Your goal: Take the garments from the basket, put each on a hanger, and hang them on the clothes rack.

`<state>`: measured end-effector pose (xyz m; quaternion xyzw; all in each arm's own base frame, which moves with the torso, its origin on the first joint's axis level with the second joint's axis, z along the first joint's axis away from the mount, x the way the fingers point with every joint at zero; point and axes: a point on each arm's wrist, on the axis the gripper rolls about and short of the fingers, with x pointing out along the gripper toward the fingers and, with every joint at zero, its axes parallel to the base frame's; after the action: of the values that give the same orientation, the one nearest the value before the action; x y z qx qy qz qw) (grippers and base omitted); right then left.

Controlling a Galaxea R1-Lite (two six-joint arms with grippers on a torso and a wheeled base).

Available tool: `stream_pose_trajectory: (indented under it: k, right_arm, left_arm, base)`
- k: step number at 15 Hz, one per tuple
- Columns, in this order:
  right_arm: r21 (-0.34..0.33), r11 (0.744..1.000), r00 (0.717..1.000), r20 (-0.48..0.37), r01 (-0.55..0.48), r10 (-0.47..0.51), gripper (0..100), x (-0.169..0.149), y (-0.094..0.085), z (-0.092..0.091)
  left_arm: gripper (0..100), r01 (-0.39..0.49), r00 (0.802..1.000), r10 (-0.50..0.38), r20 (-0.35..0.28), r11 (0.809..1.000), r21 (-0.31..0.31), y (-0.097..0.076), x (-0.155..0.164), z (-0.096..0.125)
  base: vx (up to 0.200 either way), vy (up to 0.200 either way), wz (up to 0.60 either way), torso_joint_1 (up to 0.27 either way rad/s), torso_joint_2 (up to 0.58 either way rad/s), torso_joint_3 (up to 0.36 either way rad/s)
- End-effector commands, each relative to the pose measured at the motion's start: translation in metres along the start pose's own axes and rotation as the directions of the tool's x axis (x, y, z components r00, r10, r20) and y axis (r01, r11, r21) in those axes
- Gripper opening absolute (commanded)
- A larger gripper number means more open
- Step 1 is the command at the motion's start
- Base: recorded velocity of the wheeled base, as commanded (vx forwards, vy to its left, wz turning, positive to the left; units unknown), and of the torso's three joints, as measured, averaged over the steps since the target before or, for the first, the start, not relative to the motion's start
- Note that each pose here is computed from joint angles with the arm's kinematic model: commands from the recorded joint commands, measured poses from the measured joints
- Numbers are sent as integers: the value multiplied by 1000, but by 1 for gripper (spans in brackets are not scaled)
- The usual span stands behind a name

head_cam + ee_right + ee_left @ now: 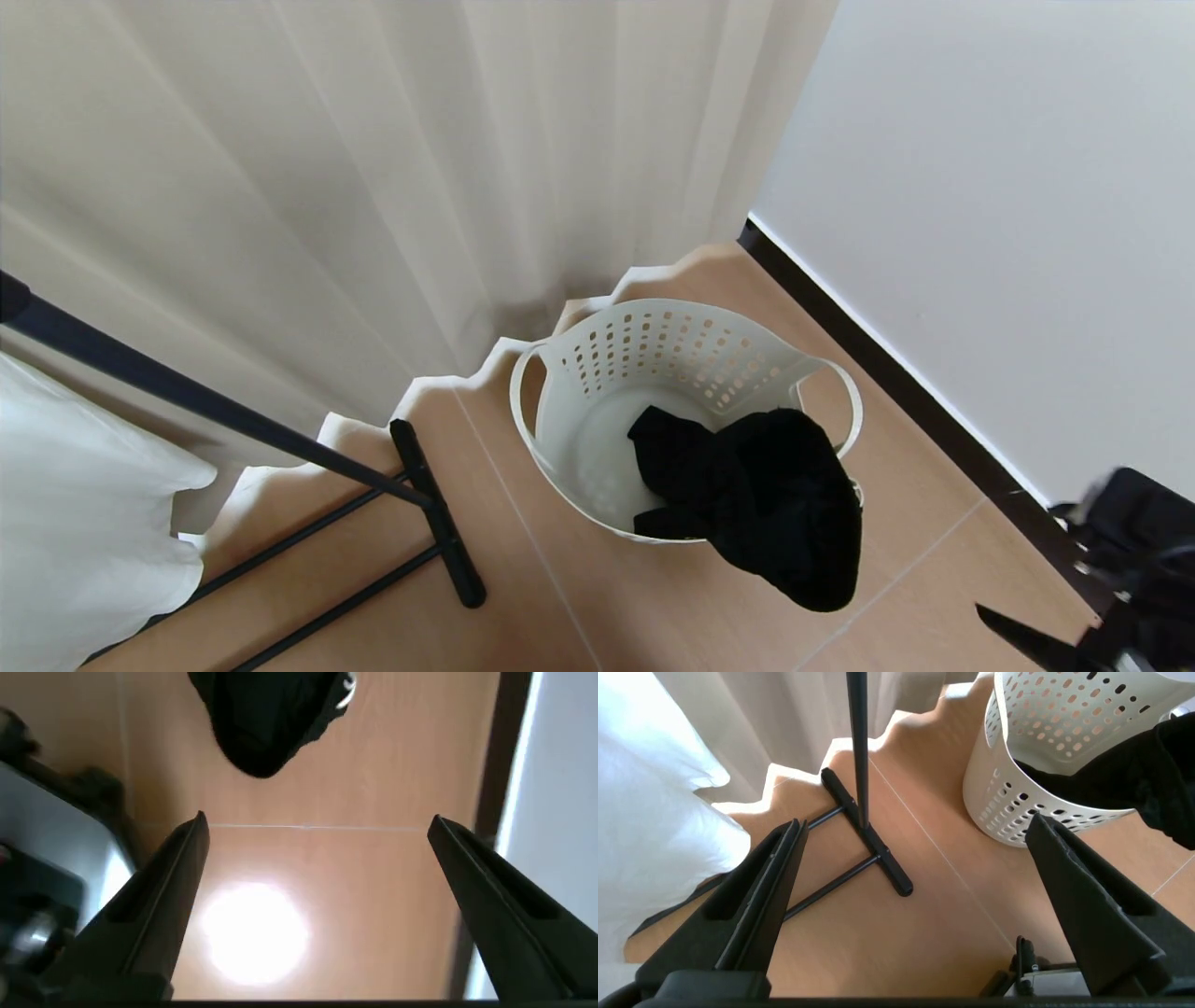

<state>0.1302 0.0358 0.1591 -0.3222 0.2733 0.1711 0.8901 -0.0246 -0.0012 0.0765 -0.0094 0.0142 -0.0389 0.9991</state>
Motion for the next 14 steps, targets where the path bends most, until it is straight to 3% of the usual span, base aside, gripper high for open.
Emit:
stream_pose_trajectory:
  k: [1,2,5,9,14]
  right_arm:
    - [-347,937,993,-119,-24,-19,100,87,-33,63]
    - [-398,917,993,-115,-17,-31,100,104,-40,76]
    - [-447,894,991,-128,-20,-42,100,151,-44,103]
    - [-481,873,984,-176,-75,-12,100,201,-31,108]
    - [-467,882,982,-187,-63,-28,100,234,-31,114]
  left_arm:
    - [100,0,1000,0,0,1000,0,0,0,0]
    - [100,0,1000,0,0,1000,0,0,0,0]
    - [100,0,1000,0,2,1000,1,0,0,0]
    - [100,0,1000,0,2,1000,1,0,0,0]
    - [100,0,1000,0,0,1000,1,0,0,0]
  base:
    - [0,0,0,0,0,0]
    - [0,0,0,0,0,0]
    - [0,0,0,0,0,0]
    - [0,0,0,0,0,0]
    - [0,0,0,0,0,0]
